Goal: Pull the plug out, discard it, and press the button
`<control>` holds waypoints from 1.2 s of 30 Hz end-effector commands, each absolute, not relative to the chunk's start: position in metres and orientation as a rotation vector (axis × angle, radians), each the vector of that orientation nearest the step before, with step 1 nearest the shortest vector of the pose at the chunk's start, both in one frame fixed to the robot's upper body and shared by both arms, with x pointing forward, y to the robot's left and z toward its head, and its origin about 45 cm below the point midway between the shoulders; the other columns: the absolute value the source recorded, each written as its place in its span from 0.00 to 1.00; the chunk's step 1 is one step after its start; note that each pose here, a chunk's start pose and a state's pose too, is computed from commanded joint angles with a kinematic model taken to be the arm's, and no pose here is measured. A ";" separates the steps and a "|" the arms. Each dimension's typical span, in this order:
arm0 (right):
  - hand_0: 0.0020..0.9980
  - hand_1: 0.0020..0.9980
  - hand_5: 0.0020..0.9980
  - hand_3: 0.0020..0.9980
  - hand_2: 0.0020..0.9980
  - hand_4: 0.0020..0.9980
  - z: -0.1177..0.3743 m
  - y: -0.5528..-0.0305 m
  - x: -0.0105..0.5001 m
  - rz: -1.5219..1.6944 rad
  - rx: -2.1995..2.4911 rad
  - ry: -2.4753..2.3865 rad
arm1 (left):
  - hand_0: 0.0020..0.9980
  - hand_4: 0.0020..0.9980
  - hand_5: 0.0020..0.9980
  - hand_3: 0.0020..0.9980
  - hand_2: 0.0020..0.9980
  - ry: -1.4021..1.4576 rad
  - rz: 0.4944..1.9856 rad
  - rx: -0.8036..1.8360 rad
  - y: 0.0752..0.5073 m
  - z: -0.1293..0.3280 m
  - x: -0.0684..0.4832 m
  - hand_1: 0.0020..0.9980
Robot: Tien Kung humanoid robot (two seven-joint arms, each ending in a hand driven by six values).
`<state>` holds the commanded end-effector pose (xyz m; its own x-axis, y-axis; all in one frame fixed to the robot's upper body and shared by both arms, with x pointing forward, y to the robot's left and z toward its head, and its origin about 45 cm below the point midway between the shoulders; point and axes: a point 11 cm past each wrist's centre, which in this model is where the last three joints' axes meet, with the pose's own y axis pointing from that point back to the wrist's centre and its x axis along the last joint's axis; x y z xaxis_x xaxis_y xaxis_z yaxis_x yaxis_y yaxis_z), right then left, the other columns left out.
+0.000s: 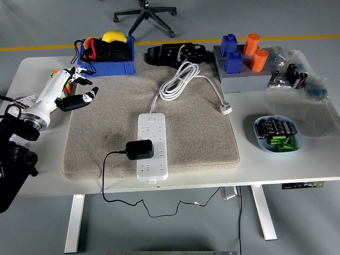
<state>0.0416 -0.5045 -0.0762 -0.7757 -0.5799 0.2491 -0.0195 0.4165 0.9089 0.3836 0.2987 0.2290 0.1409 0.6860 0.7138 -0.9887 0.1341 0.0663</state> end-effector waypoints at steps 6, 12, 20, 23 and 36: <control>0.74 0.66 0.47 0.61 0.64 0.66 -0.076 -0.504 0.041 -1.361 0.504 -2.137 | 0.76 0.69 0.32 0.72 0.60 -0.606 1.250 0.626 0.285 0.223 0.375 0.68; 0.74 0.66 0.47 0.61 0.64 0.66 -0.077 -0.504 0.040 -1.365 0.505 -2.134 | 0.81 0.71 0.32 0.79 0.68 -0.602 1.128 0.665 0.263 0.212 0.361 0.80; 0.74 0.66 0.47 0.61 0.64 0.66 -0.077 -0.504 0.042 -1.359 0.512 -2.137 | 0.86 0.91 0.35 0.86 0.81 -0.617 1.006 0.740 0.244 0.199 0.349 0.92; 0.74 0.66 0.47 0.61 0.64 0.66 -0.077 -0.504 0.042 -1.362 0.512 -2.136 | 0.88 0.96 0.33 0.89 0.84 -0.628 0.974 0.753 0.236 0.196 0.343 0.93; 0.74 0.66 0.47 0.61 0.64 0.66 -0.075 -0.506 0.042 -1.354 0.517 -2.128 | 0.88 1.00 0.21 0.89 0.84 -0.648 0.911 0.752 0.214 0.182 0.326 0.92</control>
<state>0.0421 -0.5060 -0.0753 -0.7693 -0.5884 0.2490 -0.0235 0.4155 0.9093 0.3259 0.2136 0.1824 0.4641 0.4506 0.7626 -0.8682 0.4019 0.2910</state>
